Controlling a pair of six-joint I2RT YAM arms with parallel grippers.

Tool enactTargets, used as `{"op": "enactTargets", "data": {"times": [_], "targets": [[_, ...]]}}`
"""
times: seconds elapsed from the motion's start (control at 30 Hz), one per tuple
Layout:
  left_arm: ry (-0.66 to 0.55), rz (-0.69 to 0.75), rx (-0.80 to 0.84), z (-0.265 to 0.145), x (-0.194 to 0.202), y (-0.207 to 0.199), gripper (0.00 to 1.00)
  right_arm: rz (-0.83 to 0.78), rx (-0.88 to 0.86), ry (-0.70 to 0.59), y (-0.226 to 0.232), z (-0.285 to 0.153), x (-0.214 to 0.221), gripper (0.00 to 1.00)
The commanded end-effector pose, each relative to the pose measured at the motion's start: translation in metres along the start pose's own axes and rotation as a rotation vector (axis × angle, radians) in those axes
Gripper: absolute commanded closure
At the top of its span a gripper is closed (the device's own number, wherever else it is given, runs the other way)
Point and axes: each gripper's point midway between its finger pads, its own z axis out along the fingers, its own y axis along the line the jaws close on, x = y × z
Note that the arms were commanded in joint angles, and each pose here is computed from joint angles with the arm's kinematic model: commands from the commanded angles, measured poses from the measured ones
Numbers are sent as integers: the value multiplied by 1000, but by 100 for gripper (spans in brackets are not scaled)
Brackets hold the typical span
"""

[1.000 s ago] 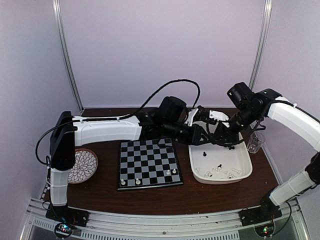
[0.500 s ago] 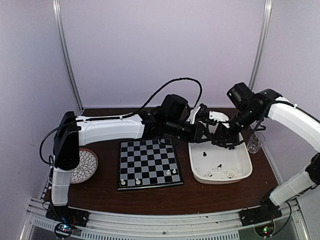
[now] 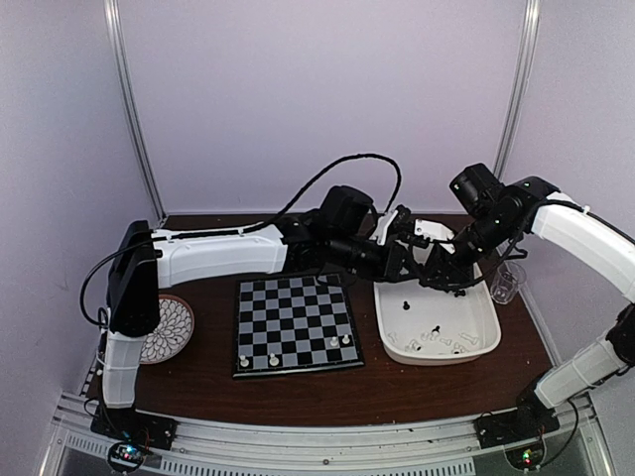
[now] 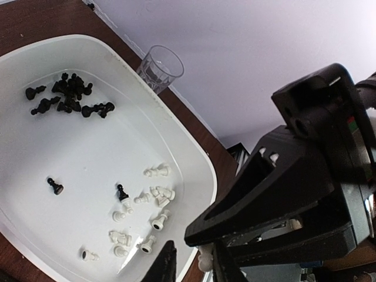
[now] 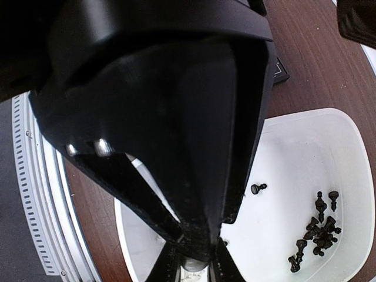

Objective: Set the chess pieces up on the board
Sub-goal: Pass from the right arm to the left

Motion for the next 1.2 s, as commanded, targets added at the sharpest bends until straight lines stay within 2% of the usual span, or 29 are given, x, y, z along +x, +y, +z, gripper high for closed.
{"op": "enactTargets", "data": {"times": [0.0,0.1,0.23,0.37,0.57,0.73,1.17], "targets": [[0,43,62,2,-1,-20,78,-19,33,-68,-6,-1,-18,95],[2,46,85,2,0,-23,79,-11,36,-71,-7,-1,-19,95],[-5,50,89,0,0,-24,72,-11,37,-68,-8,1,-18,96],[-30,56,79,-7,-1,-24,70,-11,38,-69,-8,0,-18,96],[-33,48,89,-8,0,-24,75,-8,38,-66,-8,1,-17,95],[-43,44,89,-11,0,-24,69,-9,44,-65,-8,1,-16,95],[-64,55,122,-19,-3,-30,64,-3,45,-64,-9,3,-14,95]]}}
